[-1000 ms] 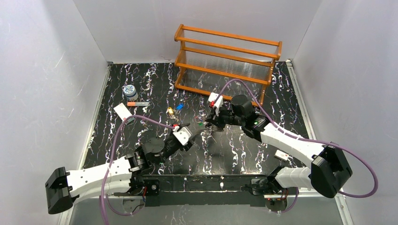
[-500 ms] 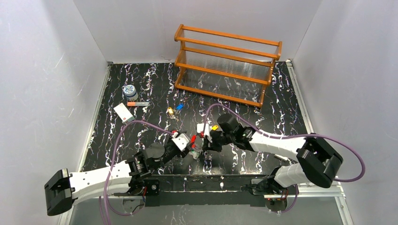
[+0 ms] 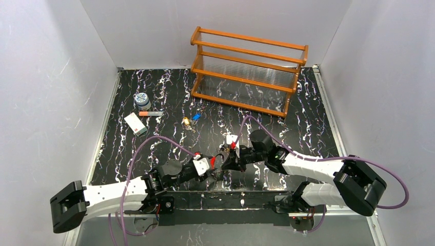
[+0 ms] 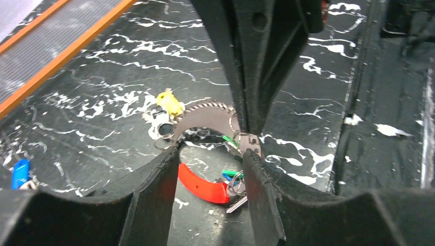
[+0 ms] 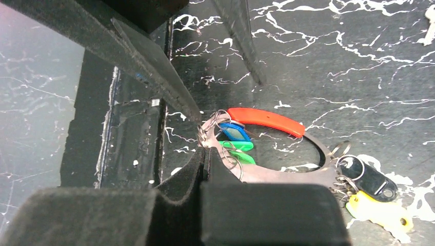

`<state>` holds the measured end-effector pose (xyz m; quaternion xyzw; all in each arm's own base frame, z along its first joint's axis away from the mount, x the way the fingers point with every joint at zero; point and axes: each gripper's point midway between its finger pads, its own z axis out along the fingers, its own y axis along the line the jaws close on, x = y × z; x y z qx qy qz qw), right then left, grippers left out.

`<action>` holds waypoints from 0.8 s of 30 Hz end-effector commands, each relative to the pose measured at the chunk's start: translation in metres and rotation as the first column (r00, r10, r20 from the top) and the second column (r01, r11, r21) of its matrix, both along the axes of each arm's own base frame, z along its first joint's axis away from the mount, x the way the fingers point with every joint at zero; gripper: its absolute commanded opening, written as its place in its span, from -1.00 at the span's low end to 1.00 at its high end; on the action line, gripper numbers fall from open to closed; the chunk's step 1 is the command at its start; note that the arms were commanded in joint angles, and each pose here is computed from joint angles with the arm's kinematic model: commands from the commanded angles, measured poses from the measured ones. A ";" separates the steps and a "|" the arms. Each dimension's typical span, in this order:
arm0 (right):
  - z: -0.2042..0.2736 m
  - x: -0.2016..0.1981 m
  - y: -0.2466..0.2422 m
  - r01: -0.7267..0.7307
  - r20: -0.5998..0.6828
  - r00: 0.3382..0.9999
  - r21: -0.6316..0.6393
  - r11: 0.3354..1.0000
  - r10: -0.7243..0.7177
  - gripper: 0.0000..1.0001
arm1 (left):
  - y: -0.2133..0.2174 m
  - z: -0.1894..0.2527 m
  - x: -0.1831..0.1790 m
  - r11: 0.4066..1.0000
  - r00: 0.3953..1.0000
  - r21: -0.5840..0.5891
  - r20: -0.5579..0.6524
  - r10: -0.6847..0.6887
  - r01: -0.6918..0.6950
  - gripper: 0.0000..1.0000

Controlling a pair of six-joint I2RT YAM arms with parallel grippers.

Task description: Put the keys on the keyring

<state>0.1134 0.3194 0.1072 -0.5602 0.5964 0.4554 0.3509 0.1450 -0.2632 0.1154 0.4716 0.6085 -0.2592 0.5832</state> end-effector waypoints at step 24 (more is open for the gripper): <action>0.043 -0.004 0.011 -0.029 -0.022 0.999 0.145 0.989 0.032 -0.97 | -0.027 -0.002 -0.023 0.985 0.984 -0.031 -0.045 -0.170 0.169 -0.57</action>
